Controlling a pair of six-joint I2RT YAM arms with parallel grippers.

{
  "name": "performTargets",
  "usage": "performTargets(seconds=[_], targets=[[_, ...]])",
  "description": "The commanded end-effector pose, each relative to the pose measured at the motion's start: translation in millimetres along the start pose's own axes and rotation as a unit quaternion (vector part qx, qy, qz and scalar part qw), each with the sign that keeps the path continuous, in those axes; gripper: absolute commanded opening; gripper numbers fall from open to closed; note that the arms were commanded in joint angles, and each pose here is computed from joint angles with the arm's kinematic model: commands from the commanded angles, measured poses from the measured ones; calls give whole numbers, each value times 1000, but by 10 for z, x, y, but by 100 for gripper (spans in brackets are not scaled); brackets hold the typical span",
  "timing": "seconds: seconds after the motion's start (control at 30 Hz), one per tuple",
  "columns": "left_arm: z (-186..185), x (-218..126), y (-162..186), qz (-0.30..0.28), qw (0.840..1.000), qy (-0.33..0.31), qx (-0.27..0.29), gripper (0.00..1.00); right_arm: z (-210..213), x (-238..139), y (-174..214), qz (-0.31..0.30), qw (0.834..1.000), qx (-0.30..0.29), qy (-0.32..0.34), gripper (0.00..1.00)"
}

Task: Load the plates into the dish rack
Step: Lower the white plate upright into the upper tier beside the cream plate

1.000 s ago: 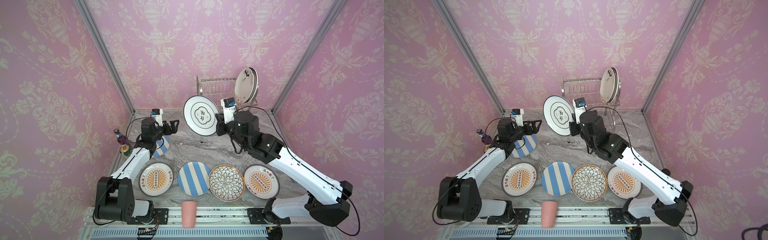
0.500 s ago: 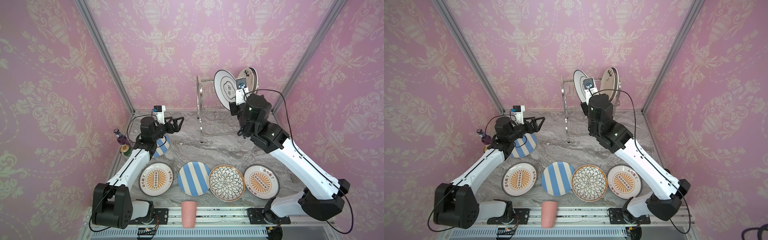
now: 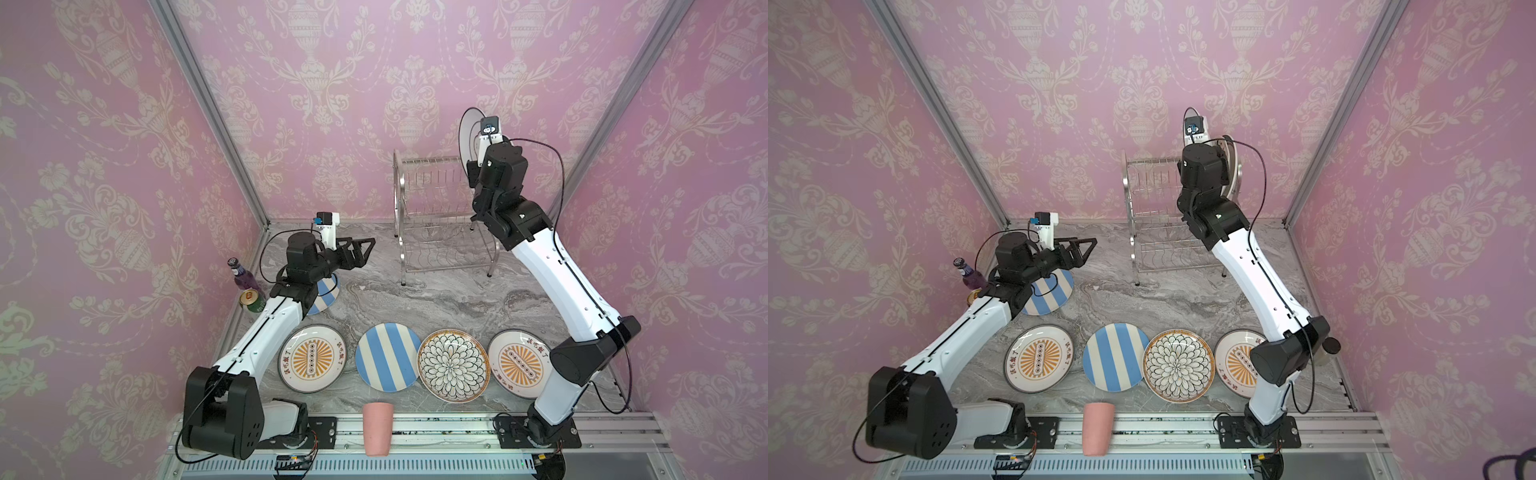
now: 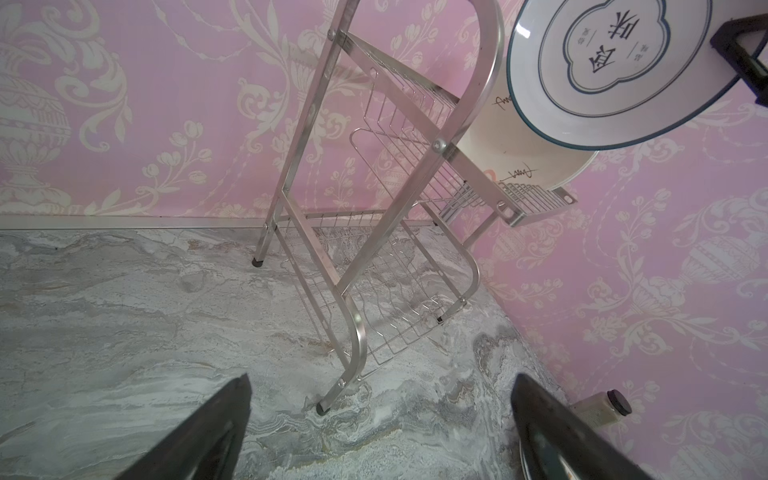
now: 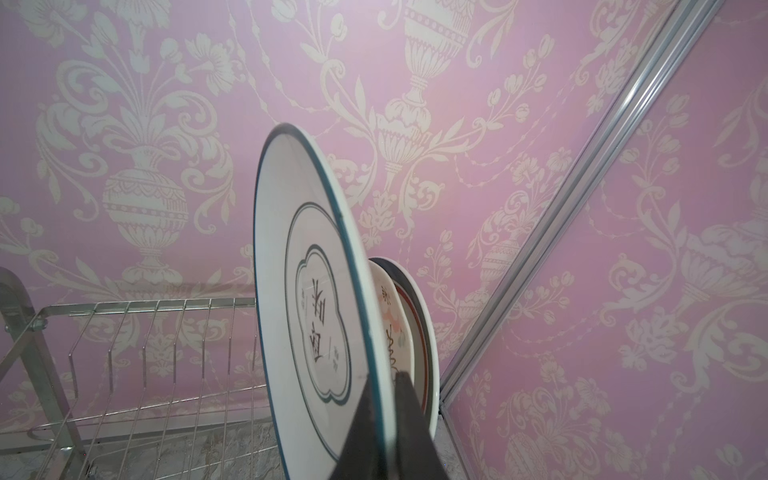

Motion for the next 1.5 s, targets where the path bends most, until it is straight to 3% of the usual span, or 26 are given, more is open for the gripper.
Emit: performTargets(seconds=[0.0,0.6,0.9,1.47], targets=[[-99,-33,-86,6,999,8,33,99,-103,59,-138,-19,999,34,25,0],[25,54,-6,27,999,1,34,99,34,446,193,22,998,51,41,0],[97,21,3,30,998,-40,40,99,113,519,337,38,997,53,42,0],[104,15,5,33,998,-40,41,99,237,624,545,58,997,42,38,0]])
Point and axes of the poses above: each gripper's point midway between its finger pads, its own x axis out along the fingers, its own z axis along the line the jaws close on, y = z × x, the point moved 9 cm from there along -x, back along the fingers, and after that the axes turned 5 degrees about -x, right-handed, at the moved point
